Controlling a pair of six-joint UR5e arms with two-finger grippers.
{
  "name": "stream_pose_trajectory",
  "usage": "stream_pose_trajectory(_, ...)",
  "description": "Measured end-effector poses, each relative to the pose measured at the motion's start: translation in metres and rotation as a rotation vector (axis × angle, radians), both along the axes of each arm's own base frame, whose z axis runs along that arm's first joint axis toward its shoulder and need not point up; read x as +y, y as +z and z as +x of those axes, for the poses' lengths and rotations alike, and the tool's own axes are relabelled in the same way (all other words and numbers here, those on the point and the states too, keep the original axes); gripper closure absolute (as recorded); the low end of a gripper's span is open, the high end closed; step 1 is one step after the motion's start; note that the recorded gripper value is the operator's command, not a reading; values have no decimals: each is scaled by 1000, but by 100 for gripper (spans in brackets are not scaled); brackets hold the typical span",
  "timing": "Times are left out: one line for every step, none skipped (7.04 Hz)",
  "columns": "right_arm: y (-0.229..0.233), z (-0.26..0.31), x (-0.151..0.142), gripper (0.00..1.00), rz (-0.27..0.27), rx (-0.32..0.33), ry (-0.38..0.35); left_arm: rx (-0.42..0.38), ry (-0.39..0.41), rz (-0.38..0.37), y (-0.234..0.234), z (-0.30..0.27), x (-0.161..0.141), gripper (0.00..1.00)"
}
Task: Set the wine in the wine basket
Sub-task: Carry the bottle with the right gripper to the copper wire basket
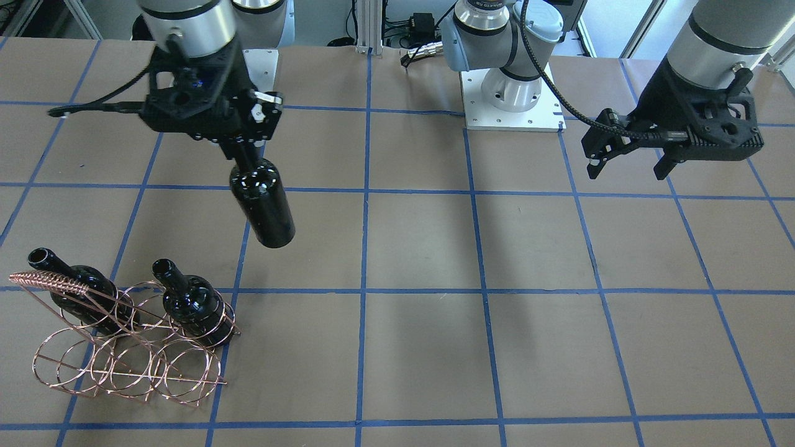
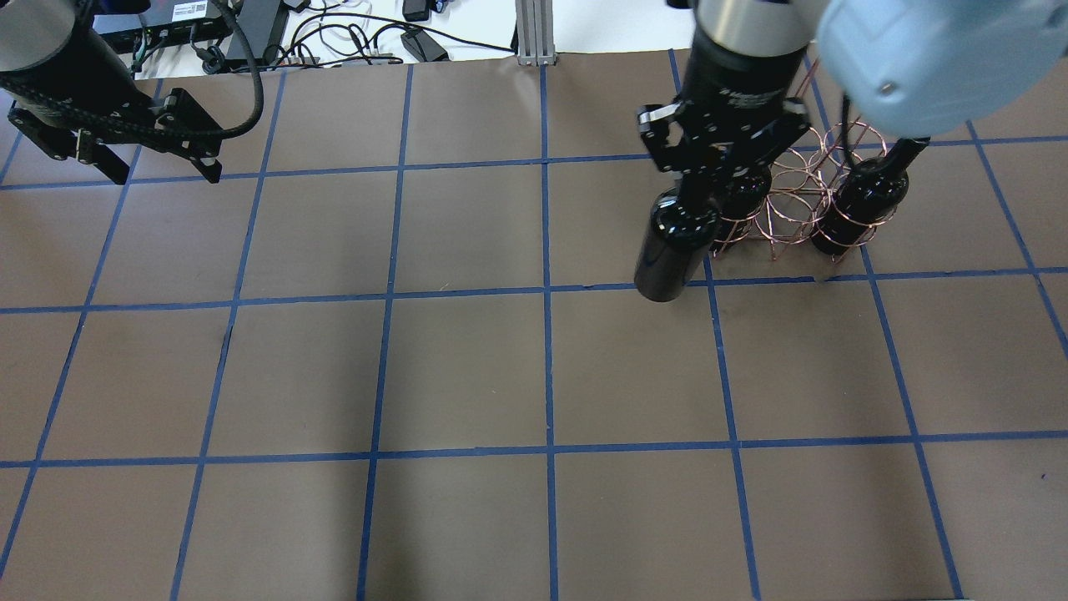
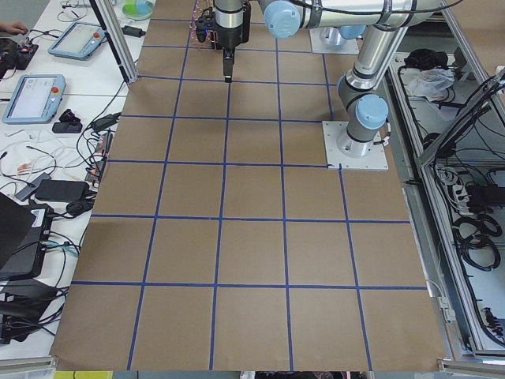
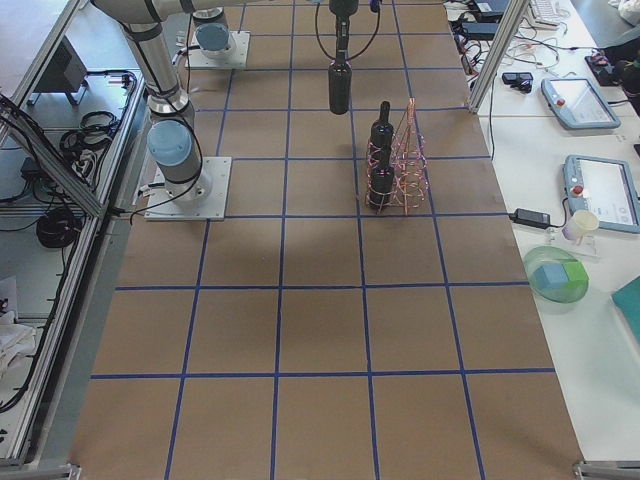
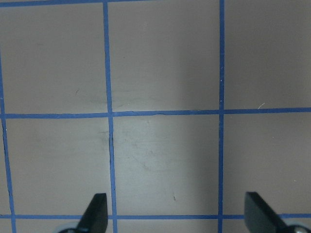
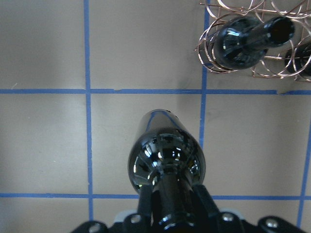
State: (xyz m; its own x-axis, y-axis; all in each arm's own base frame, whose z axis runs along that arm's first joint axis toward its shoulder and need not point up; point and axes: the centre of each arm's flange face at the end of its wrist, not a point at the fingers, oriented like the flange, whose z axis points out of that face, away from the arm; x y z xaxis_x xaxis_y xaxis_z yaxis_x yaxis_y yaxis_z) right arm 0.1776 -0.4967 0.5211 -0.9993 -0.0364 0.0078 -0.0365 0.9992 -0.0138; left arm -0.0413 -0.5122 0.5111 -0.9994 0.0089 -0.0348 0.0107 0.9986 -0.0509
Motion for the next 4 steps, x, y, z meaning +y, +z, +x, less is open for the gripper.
stream_pose_trajectory(11, -42, -8, 98, -9, 31, 37, 4, 19, -2, -1, -24, 2, 0)
stream_pose_trajectory(19, -76, -16, 99, -16, 57, 78, 9, 42, -5, -1, -53, 6, 0)
stream_pose_trajectory(25, -100, -24, 99, -23, 70, 103, 10, 45, -9, 0, -78, 12, 0)
stream_pose_trajectory(28, -114, -37, 99, -29, 76, 116, 8, 37, -10, 5, -93, 21, 0)
